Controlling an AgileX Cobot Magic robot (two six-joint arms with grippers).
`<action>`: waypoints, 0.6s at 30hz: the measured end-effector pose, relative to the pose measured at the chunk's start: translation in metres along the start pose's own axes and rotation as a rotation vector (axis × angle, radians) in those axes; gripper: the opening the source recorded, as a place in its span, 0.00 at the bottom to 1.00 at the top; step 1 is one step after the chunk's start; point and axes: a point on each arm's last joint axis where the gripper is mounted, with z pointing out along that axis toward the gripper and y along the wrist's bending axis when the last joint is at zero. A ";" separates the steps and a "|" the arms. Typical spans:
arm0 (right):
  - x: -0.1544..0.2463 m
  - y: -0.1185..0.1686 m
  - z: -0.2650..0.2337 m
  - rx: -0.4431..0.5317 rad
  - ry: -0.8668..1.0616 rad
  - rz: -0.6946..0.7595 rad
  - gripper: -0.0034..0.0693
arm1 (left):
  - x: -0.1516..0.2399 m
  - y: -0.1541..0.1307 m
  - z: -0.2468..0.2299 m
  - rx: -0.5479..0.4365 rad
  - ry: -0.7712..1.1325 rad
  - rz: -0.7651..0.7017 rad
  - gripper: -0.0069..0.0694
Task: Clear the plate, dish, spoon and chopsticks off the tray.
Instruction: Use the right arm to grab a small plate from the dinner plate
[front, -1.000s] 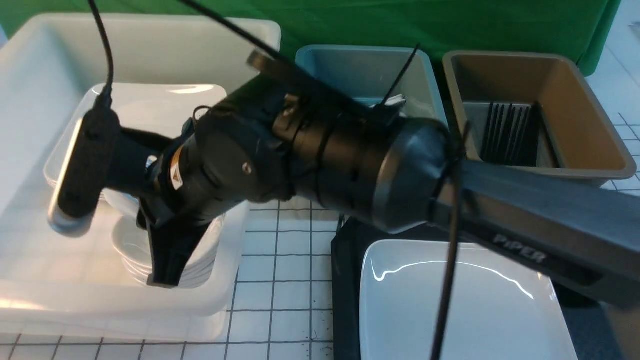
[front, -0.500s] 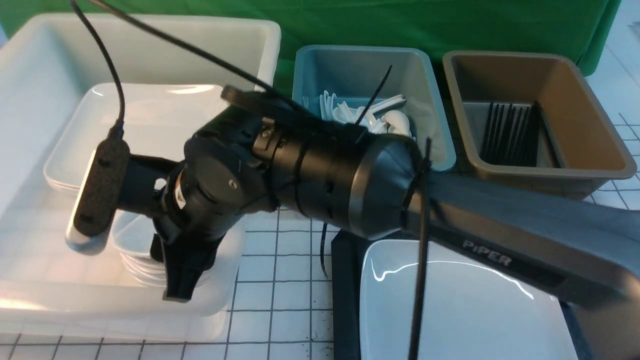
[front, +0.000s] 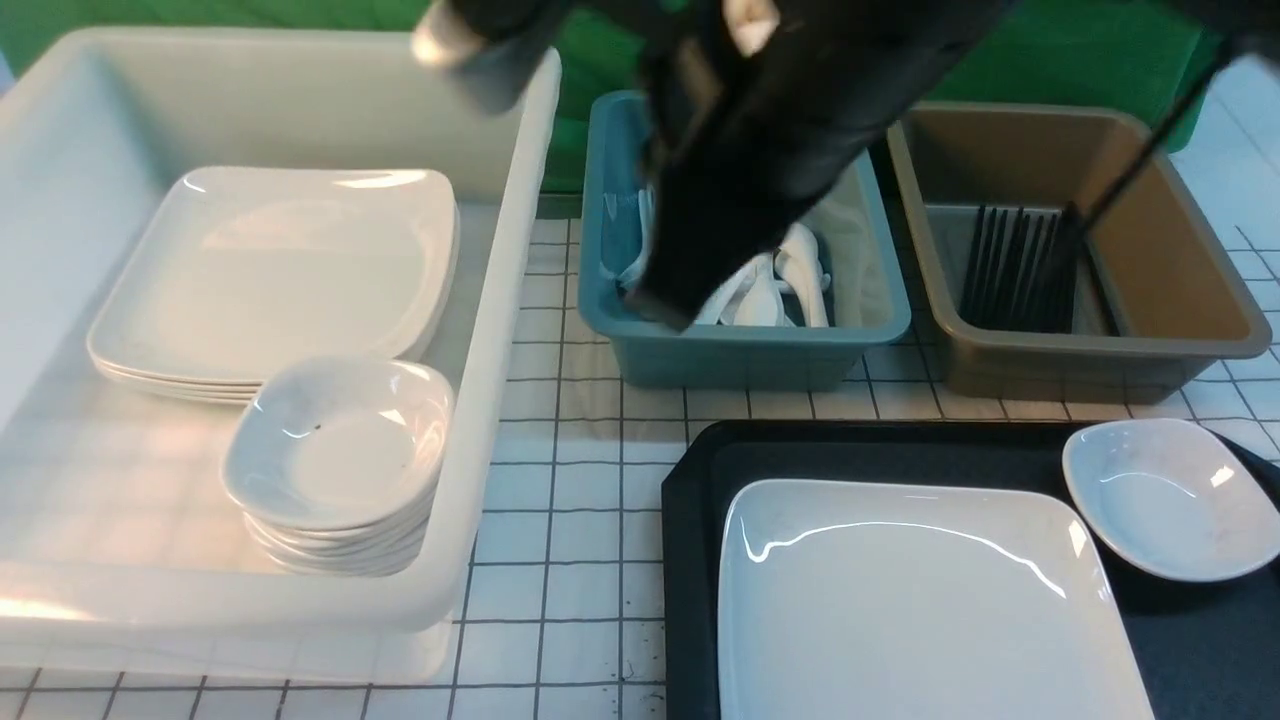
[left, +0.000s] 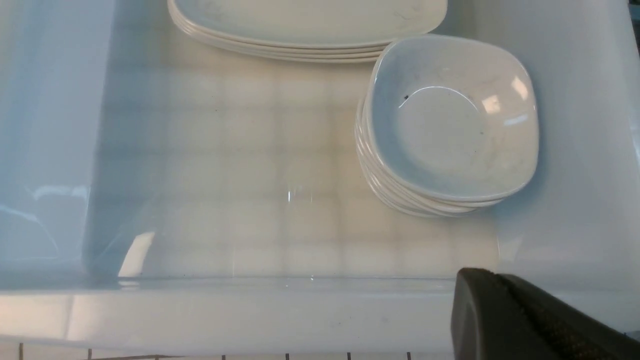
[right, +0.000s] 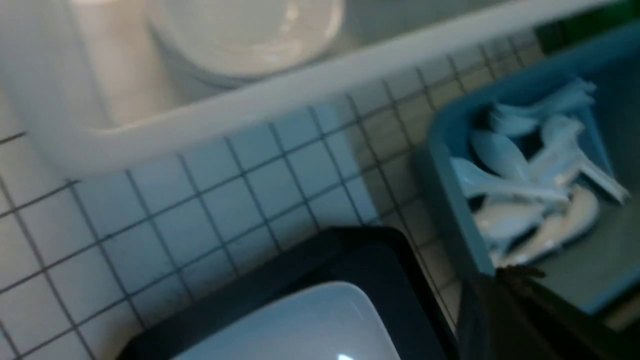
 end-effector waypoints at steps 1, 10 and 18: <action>0.014 -0.015 -0.007 0.022 0.014 0.054 0.09 | 0.002 0.000 0.003 0.006 0.008 -0.005 0.10; 0.162 -0.083 0.002 0.148 0.343 0.483 0.09 | 0.009 -0.002 0.017 0.055 0.026 -0.017 0.10; 0.251 -0.078 0.063 0.104 0.514 0.700 0.23 | 0.008 -0.004 0.016 0.082 0.011 -0.029 0.10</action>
